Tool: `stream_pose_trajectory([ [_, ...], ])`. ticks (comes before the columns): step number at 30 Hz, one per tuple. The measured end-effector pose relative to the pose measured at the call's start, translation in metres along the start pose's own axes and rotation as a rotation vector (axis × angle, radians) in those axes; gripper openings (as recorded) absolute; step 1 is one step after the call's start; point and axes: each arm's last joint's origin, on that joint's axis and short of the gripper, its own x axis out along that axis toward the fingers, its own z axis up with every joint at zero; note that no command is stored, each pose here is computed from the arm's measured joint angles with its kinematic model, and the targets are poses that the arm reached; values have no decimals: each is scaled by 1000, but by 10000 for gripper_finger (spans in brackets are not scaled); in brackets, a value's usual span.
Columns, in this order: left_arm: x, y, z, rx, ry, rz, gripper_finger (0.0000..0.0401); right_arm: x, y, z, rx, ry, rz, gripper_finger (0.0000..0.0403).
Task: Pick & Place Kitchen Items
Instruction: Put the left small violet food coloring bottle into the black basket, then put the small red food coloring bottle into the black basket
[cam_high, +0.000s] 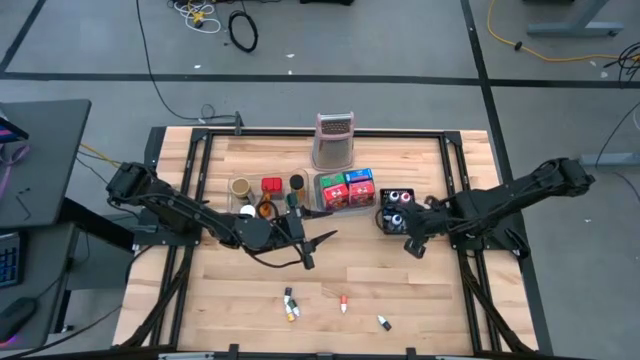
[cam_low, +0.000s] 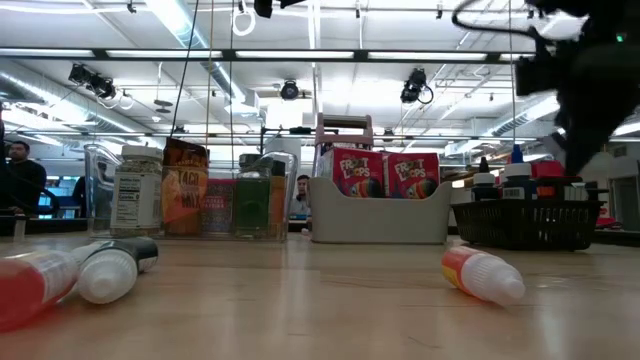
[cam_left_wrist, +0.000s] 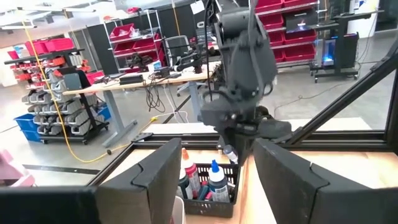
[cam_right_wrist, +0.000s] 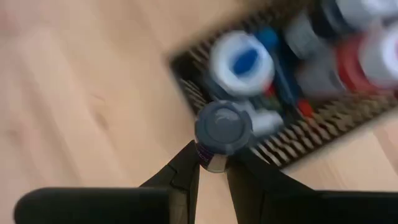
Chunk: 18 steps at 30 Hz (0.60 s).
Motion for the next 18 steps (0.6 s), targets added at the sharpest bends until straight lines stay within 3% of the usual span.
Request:
stream_pose_trajectory([
  [8,0,0,0,0,1,0,210,21,-8,-12,-7,-9,-65,78],
  [14,0,0,0,0,0,0,210,22,-10,-9,-38,-124,-166,117],
  [18,0,0,0,-3,0,-1,210,22,-10,-9,-41,-115,-161,143],
])
